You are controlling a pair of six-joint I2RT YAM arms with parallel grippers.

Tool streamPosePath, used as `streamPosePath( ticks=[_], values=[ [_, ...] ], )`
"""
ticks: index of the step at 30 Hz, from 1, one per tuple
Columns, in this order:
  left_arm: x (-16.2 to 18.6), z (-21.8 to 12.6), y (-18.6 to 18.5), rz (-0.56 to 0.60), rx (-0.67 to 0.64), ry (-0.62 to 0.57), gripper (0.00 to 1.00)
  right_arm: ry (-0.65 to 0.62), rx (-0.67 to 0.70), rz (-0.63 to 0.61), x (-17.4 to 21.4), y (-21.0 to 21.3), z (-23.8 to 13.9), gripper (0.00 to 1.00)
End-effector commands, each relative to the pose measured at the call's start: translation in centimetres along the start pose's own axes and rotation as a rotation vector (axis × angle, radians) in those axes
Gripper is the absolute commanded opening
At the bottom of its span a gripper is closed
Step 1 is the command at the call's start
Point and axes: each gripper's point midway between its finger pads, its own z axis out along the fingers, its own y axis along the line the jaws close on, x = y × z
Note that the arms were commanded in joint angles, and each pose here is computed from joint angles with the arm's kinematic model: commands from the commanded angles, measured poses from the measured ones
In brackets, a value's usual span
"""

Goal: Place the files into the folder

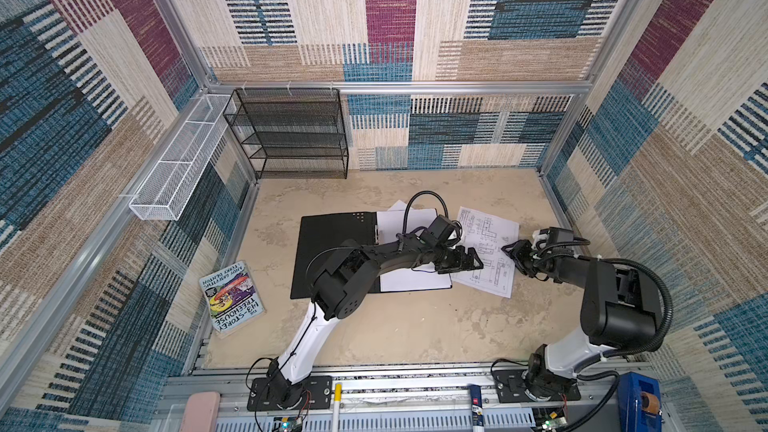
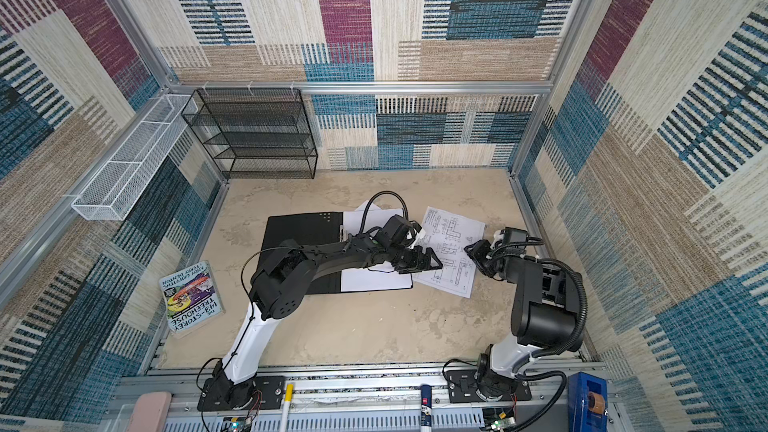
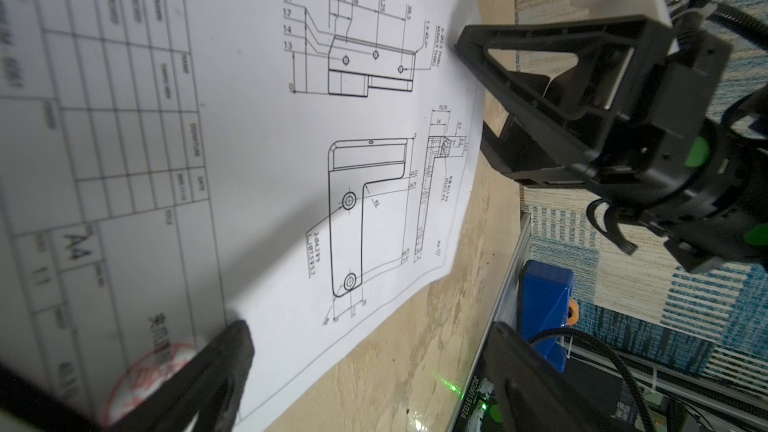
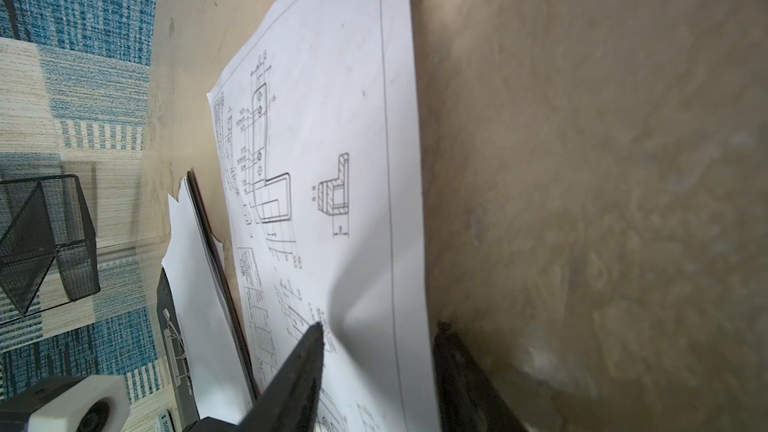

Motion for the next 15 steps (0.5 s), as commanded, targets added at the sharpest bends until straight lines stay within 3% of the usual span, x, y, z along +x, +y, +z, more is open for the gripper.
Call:
streamPosePath(
  ticks=[1, 15],
  values=[
    [4.4, -0.6, 8.2, -0.167, -0.329, 0.118, 0.92, 0.019, -0.024, -0.002, 0.5, 0.8, -0.6, 0.44],
    [3.8, -1.5, 7.5, -0.162, -0.325, 0.105, 0.92, 0.015, -0.169, -0.033, 0.1, 4.8, -2.9, 0.36]
  ],
)
